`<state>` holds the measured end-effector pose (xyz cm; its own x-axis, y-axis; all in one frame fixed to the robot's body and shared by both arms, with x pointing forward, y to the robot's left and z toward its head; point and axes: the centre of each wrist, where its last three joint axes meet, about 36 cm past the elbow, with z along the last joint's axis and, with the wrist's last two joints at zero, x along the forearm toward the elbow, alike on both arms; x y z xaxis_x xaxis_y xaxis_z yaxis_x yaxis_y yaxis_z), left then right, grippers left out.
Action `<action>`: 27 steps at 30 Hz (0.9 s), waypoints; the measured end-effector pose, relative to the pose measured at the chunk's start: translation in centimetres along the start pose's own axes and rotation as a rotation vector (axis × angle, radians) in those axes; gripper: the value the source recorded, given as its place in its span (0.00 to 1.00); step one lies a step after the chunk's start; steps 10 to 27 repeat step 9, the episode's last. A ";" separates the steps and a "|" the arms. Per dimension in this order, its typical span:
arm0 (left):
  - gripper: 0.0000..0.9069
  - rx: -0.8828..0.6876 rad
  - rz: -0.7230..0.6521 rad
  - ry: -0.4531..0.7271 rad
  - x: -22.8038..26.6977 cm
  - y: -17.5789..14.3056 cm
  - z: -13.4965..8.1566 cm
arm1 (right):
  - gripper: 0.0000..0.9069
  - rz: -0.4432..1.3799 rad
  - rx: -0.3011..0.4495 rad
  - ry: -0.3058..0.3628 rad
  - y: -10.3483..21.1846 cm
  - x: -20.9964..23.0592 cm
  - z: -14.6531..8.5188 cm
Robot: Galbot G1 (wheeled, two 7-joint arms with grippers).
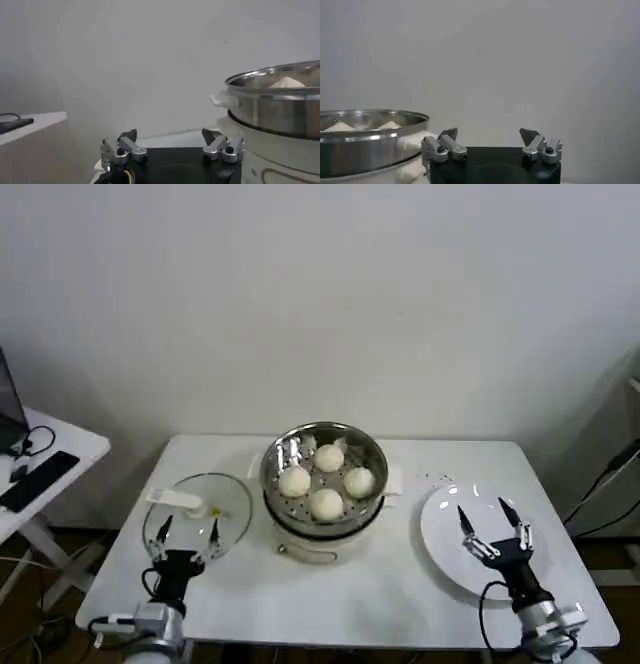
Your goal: Take steamed baozi put them in steamer then cover it.
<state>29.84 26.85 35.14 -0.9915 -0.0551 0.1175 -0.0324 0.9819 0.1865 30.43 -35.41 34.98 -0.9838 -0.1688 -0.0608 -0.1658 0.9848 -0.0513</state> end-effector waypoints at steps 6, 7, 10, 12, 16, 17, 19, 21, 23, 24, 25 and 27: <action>1.00 0.003 0.003 -0.004 -0.2 0.2 -0.1 | 1.00 0.015 -0.009 -0.003 0.2 0.5 0.2; 1.00 0.004 0.003 -0.004 -0.2 0.2 -0.1 | 1.00 0.017 -0.009 -0.002 0.2 0.6 0.2; 1.00 0.005 0.004 -0.006 -0.2 0.2 -0.2 | 1.00 0.019 -0.009 -0.002 0.1 0.7 0.3; 1.00 0.005 0.004 -0.006 -0.2 0.2 -0.2 | 1.00 0.019 -0.009 -0.002 0.1 0.7 0.3; 1.00 0.005 0.004 -0.006 -0.2 0.2 -0.2 | 1.00 0.019 -0.009 -0.002 0.1 0.7 0.3; 1.00 0.005 0.004 -0.006 -0.2 0.2 -0.2 | 1.00 0.019 -0.009 -0.002 0.1 0.7 0.3; 1.00 0.005 0.004 -0.006 -0.2 0.2 -0.2 | 1.00 0.019 -0.009 -0.002 0.1 0.7 0.3; 1.00 0.005 0.004 -0.006 -0.2 0.2 -0.2 | 1.00 0.019 -0.009 -0.002 0.1 0.7 0.3; 1.00 0.005 0.004 -0.006 -0.2 0.2 -0.2 | 1.00 0.019 -0.009 -0.002 0.1 0.7 0.3; 1.00 0.005 0.004 -0.006 -0.2 0.2 -0.2 | 1.00 0.019 -0.009 -0.002 0.1 0.7 0.3; 1.00 0.005 0.004 -0.006 -0.2 0.2 -0.2 | 1.00 0.019 -0.009 -0.002 0.1 0.7 0.3; 1.00 0.005 0.004 -0.006 -0.2 0.2 -0.2 | 1.00 0.019 -0.009 -0.002 0.1 0.7 0.3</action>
